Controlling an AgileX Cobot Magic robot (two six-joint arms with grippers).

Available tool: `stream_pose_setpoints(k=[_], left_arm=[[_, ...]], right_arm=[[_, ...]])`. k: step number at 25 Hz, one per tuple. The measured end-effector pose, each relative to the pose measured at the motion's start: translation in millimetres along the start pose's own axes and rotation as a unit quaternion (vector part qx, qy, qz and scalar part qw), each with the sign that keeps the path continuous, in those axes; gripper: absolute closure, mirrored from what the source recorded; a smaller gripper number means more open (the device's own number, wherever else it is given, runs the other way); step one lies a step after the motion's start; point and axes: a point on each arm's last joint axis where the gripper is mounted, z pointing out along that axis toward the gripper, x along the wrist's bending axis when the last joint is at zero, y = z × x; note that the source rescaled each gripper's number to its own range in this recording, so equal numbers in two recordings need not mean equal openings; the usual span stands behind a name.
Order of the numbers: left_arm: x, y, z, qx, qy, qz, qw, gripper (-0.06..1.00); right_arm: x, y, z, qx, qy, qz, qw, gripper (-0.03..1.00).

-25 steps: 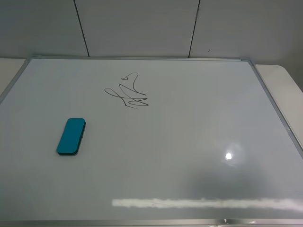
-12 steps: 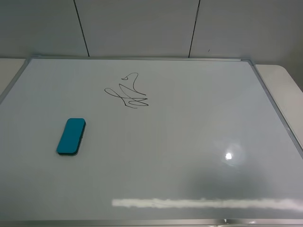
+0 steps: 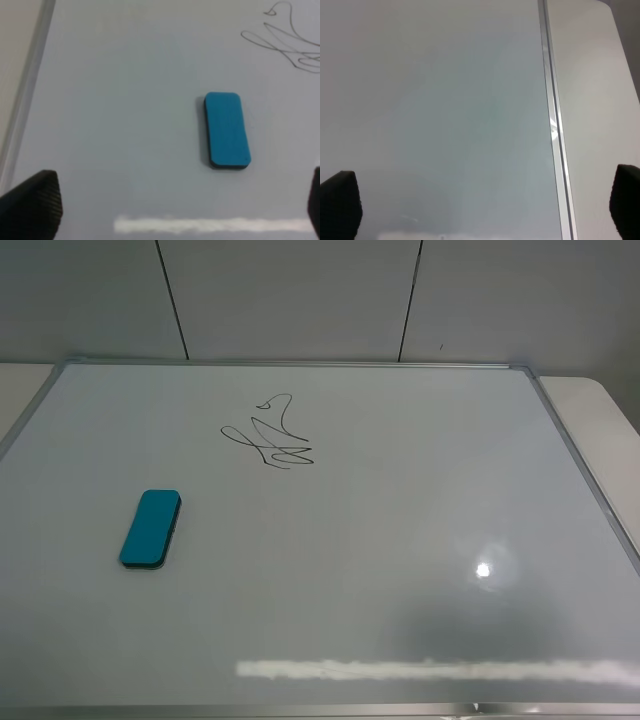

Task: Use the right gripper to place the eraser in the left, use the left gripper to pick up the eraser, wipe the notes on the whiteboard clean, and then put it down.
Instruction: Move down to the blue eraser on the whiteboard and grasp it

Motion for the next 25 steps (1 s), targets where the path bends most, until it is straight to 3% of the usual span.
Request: stream_pose_setpoints(k=[8,16,25], left_arm=[[0,41,26,0.119,0.022,0.028,0.992,-0.06],[5,56,96,0.271,0.04,0.028,0.961,-0.06],[5,52,147,0.336,0.029,0.014,0.941,-0.06]], right_arm=[[0,0,0,0.0,0.0,0.0,1.0,-0.03],[0,0,0,0.0,0.0,0.0,1.0,-0.03],[0,0,0,0.0,0.0,0.0,1.0,-0.03]])
